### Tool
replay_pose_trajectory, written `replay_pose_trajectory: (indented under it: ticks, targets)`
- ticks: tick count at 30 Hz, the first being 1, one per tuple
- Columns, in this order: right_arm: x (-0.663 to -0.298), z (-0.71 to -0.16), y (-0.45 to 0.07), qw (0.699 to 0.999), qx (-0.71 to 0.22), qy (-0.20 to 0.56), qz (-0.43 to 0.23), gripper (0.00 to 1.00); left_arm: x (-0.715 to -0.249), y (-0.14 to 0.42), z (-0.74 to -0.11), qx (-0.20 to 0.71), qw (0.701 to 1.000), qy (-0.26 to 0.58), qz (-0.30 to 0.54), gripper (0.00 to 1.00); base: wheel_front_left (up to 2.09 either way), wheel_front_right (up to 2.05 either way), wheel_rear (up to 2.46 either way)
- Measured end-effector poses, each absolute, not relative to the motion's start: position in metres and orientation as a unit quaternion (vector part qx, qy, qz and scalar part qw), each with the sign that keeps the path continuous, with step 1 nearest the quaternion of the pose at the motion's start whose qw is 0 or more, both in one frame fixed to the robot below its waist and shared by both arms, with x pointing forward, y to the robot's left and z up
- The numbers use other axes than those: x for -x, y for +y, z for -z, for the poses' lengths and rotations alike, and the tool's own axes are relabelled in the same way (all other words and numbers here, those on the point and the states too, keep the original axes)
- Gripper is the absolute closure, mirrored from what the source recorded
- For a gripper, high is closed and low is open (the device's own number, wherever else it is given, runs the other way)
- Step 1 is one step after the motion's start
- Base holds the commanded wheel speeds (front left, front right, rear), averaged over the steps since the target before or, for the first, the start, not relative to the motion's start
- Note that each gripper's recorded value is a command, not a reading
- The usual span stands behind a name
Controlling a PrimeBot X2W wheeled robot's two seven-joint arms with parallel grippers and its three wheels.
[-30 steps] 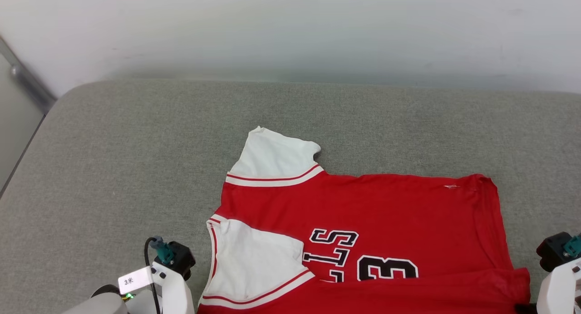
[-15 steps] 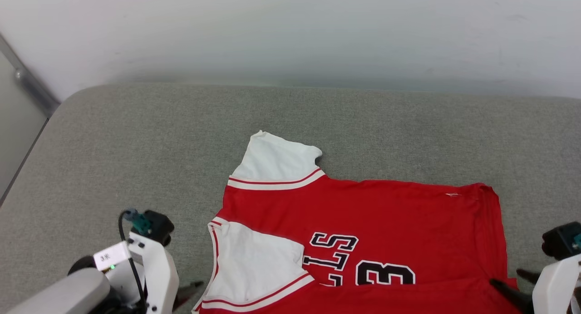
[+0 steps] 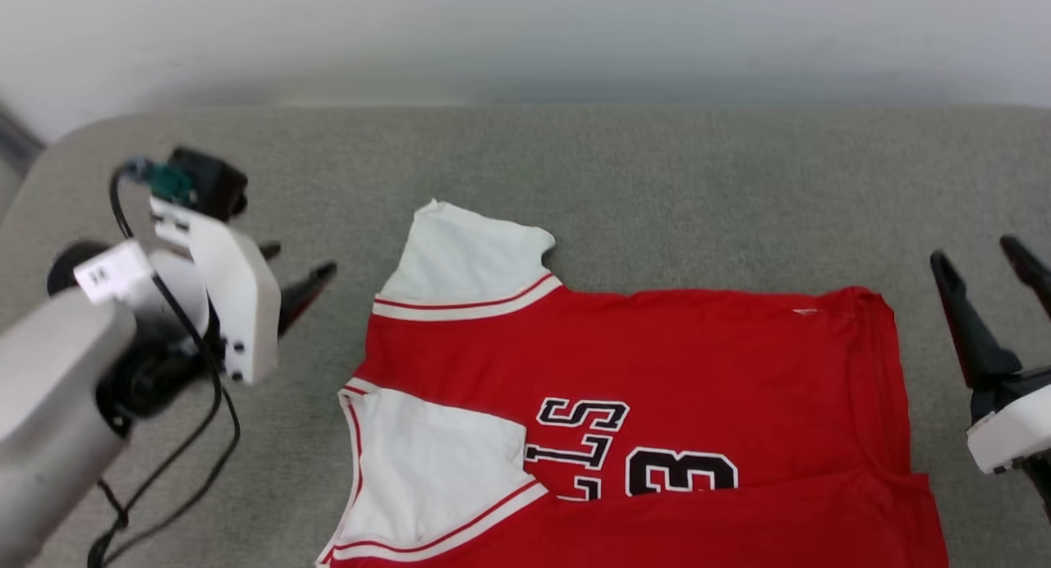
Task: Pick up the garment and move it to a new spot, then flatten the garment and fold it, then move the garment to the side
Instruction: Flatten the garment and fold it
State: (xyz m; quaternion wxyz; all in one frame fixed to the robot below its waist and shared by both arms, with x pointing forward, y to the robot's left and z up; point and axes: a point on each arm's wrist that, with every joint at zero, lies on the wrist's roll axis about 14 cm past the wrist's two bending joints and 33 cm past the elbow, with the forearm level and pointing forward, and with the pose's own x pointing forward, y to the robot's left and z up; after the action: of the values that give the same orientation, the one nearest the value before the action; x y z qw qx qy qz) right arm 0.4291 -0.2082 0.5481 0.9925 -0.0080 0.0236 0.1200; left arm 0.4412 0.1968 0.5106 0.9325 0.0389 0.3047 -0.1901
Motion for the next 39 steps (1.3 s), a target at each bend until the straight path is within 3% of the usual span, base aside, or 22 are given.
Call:
replay_pose_trajectory:
  ticks: [6,13,24,32,33,34,39]
  targets:
    - [-0.438,-0.550,-0.211,0.995,-0.004,-0.038,-0.091,0.00,-0.501,0.189,-0.524,-0.055,0.933,0.298,0.195,0.00,0.00,0.00,0.00]
    - [-0.447,-0.521,-0.210,0.997,0.005,-0.016,-0.082,0.00,-0.556,0.172,-0.509,-0.057,0.909,0.356,0.209,0.00,0.00,0.00,0.00]
    - [-0.455,-0.488,-0.228,0.998,0.015,0.022,-0.050,0.00,-0.562,0.141,-0.413,-0.094,0.811,0.527,0.236,0.00,0.00,0.00,0.00]
    - [-0.456,-0.478,-0.235,0.998,0.021,0.038,-0.040,0.00,-0.558,0.138,-0.374,-0.115,0.779,0.569,0.237,0.00,0.00,0.00,0.00]
    - [-0.456,-0.479,-0.236,0.998,0.020,0.038,-0.040,0.00,-0.557,0.138,-0.374,-0.117,0.778,0.570,0.238,0.22,0.00,0.00,0.00]
    - [-0.456,-0.480,-0.237,0.998,0.021,0.036,-0.040,0.00,-0.556,0.139,-0.375,-0.118,0.778,0.569,0.239,1.00,0.00,0.00,0.00]
    - [-0.464,-0.501,-0.238,0.996,0.055,0.028,-0.061,0.00,-0.551,0.135,-0.385,-0.111,0.788,0.554,0.246,1.00,0.00,0.00,0.00]
